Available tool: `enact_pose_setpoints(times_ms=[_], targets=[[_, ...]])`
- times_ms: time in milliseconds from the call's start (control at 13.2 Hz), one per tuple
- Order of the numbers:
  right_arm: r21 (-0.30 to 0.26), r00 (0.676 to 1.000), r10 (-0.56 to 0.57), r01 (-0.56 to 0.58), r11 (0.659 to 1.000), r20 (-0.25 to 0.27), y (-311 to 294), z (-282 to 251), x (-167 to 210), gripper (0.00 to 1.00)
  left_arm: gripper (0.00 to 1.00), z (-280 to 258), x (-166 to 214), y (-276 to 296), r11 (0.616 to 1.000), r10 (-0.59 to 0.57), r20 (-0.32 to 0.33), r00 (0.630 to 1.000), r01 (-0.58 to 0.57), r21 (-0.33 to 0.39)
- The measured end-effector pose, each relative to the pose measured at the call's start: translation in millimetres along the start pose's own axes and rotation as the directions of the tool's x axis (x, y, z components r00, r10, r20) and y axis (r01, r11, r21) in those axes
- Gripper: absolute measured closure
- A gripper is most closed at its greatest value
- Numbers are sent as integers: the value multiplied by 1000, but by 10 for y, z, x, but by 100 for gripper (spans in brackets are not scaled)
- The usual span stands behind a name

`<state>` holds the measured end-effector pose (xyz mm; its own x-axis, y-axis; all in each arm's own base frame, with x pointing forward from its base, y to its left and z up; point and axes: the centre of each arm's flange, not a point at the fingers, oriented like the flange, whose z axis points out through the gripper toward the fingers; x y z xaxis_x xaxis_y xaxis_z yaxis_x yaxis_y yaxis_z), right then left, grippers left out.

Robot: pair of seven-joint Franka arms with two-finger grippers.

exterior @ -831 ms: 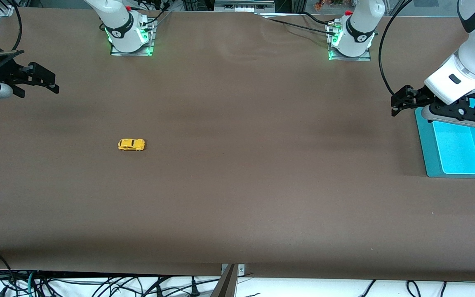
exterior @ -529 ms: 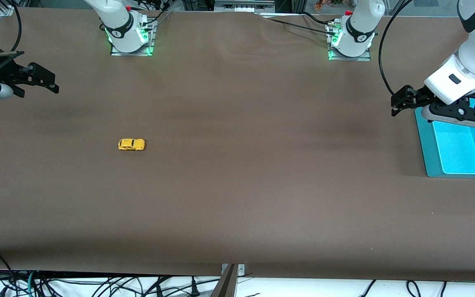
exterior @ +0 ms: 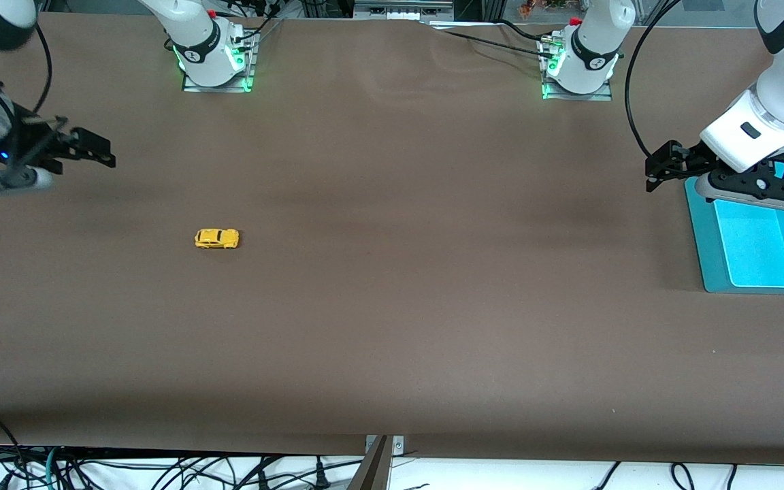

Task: Wind and store yellow beetle car
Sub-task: 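Reach the right gripper down over the yellow toy car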

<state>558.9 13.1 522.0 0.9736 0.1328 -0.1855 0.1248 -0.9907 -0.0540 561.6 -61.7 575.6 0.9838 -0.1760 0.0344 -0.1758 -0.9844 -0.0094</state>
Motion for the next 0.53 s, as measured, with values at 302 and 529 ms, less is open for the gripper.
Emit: enact_pose_setpoints(times_ms=[302, 529], targets=[[-35, 995, -93, 95, 995, 41, -283, 716, 326, 0, 0, 0, 0, -1, 1000, 0, 0, 1000, 0, 0], [-41, 969, -245, 245, 969, 23, -307, 1339, 360, 0, 0, 0, 0, -5, 1000, -1, 0, 1000, 1, 0]])
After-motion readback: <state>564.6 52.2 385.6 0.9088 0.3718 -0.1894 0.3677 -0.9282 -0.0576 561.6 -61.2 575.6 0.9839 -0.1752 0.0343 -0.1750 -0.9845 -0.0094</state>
